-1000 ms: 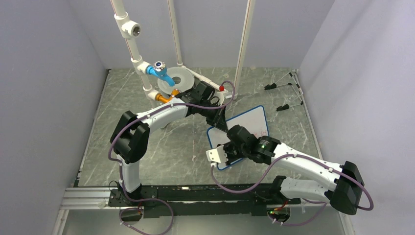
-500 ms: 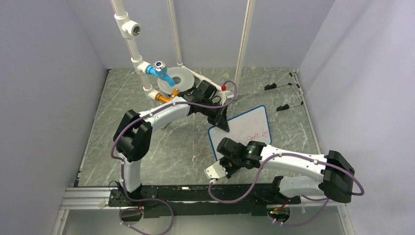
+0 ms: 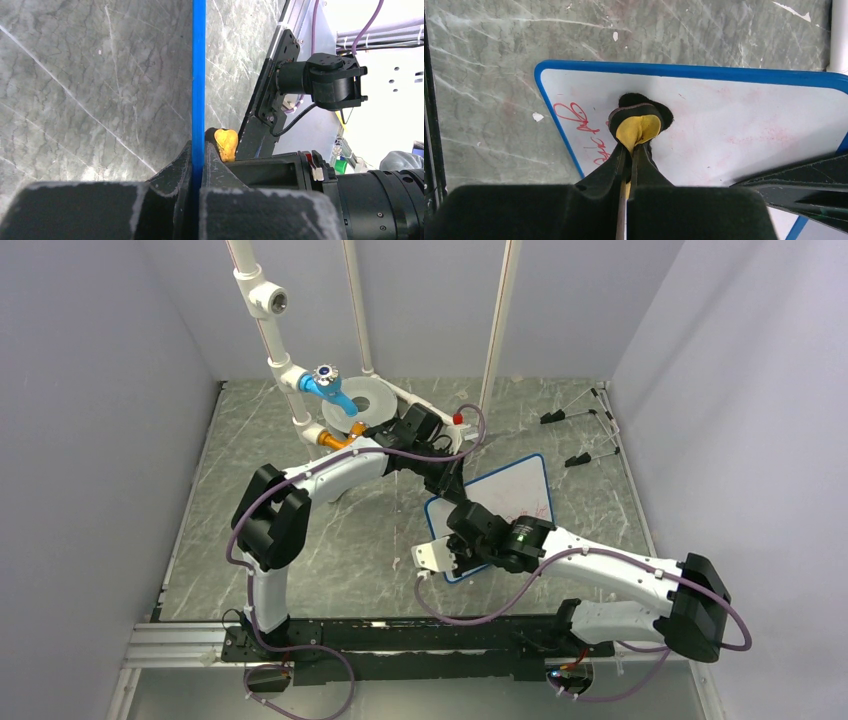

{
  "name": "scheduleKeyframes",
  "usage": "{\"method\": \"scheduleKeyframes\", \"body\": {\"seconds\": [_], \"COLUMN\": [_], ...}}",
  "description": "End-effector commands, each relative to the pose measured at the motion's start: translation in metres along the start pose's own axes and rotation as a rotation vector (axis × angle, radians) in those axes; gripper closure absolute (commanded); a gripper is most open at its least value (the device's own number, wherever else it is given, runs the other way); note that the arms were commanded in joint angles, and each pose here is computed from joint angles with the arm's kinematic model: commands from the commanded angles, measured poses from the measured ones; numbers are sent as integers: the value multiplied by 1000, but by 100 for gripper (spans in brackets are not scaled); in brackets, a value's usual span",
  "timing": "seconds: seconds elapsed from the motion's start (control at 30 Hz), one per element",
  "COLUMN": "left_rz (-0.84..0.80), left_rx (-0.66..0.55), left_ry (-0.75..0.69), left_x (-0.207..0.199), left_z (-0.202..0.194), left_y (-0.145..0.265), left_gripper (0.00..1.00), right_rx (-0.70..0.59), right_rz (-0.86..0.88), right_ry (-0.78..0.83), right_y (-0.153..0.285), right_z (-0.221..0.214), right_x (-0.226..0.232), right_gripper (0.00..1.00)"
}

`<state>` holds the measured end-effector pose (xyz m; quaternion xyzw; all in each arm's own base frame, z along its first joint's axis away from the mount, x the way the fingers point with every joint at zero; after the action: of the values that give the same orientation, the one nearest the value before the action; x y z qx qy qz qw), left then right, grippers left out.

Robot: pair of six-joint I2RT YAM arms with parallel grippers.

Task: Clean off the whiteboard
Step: Erase the whiteboard at the center of the board.

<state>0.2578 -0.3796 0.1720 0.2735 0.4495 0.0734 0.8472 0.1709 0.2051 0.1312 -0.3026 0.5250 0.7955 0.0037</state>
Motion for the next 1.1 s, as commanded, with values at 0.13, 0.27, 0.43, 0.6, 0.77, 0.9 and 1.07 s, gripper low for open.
{"method": "scheduleKeyframes", "body": {"seconds": [0.13,0.27,0.43,0.6,0.77,0.9,1.07], "left_rz": [-67,-70,-72,-72,-72,-75,-72], "left_rx": [6,5,6,8,4,8,10], "left_ry": [-4,-3,-1,0,5,7,3], "left_x": [-23,-23,-22,-22,-20,-21,-21], "left_z": [5,5,4,2,3,3,5], "left_y": [4,4,3,2,2,0,1], "left_gripper": [100,100,100,100,100,100,100], "right_rx": [12,-10,30,-22,-26,-59,-26], "right_rz": [161,257,141,-123,-183,-22,182], "right_ry": [98,129,64,-103,-133,-1,113], "right_y": [-6,-4,-7,9,12,6,-8], "right_z": [-4,-3,-1,11,8,13,10], "right_x": [29,45,22,-35,-42,-8,36], "right_gripper": [100,100,100,100,100,100,100]}}
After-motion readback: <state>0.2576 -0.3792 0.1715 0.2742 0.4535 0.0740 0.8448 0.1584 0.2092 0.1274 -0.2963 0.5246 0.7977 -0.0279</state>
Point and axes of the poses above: each gripper's point midway between its finger pads, its own y axis back along the fingers, its own x axis along the line the jaws close on, z = x × y, the point moved 3 cm from there along y, back along the fingers, and after that the axes turned 5 degrees about y, right-handed, at the moved point
